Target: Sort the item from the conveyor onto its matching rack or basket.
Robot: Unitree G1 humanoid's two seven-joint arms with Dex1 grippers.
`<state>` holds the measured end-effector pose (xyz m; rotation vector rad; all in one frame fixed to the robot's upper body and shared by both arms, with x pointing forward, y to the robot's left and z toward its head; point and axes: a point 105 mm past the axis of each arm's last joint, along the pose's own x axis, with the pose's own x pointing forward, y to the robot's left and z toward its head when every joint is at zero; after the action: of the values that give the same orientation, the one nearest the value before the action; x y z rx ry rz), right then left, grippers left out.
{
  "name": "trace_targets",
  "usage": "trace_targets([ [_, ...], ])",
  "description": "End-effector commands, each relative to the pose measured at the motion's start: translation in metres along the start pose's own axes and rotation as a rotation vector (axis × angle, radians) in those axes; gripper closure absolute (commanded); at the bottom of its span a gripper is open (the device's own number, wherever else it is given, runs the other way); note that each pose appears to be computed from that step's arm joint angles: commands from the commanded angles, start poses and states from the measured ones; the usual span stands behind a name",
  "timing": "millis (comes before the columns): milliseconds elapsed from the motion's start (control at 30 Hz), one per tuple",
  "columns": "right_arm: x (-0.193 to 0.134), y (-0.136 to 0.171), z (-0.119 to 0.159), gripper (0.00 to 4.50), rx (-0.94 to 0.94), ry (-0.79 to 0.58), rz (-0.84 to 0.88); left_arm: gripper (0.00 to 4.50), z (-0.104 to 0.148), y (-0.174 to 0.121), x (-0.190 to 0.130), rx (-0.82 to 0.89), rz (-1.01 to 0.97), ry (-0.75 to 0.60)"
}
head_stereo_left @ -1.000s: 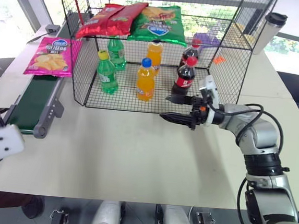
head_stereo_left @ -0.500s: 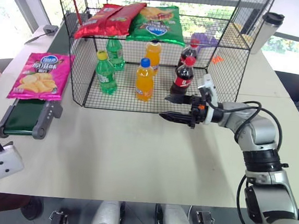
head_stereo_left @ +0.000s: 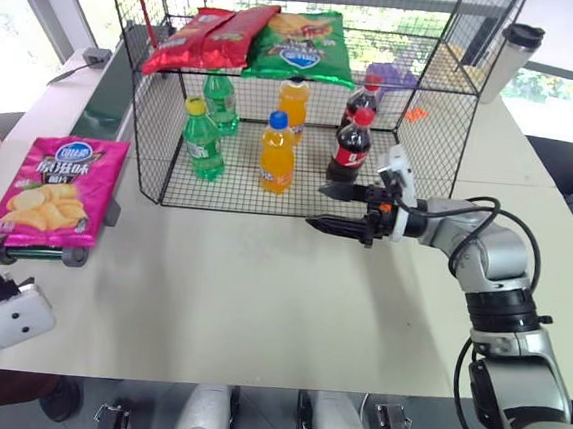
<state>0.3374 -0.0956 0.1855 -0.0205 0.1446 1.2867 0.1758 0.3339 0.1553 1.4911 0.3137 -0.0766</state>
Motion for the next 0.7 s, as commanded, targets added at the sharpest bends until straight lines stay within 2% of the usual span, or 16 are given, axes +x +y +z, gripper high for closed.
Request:
trace_targets([
  [33,-0.0027,0.0039,0.0140,0.05,-0.056,-0.029,-0.001,0.59,0.0013,0.0032,0.0005,0.020,0.015,-0.007],
  [333,-0.0034,0.0016,0.0157,0.05,-0.065,-0.034,-0.025,0.59,0.0028,0.0032,0.0082,0.017,0.015,-0.022],
  [367,-0.0036,0.0013,0.0158,0.00,-0.066,-0.035,-0.028,1.11,0.0031,0.0032,0.0084,0.016,0.015,-0.024],
  [400,-0.0039,0.0012,0.0157,0.00,-0.067,-0.035,-0.030,1.44,0.0033,0.0031,0.0082,0.016,0.016,-0.025],
  [633,-0.0029,-0.0002,0.0149,0.00,-0.070,-0.038,-0.037,4.47,0.0005,0.0080,0.0018,0.032,0.039,-0.008],
  [700,-0.0018,-0.0007,0.0143,0.00,-0.070,-0.039,-0.036,4.47,-0.0022,0.0097,0.0005,0.038,0.042,0.005],
])
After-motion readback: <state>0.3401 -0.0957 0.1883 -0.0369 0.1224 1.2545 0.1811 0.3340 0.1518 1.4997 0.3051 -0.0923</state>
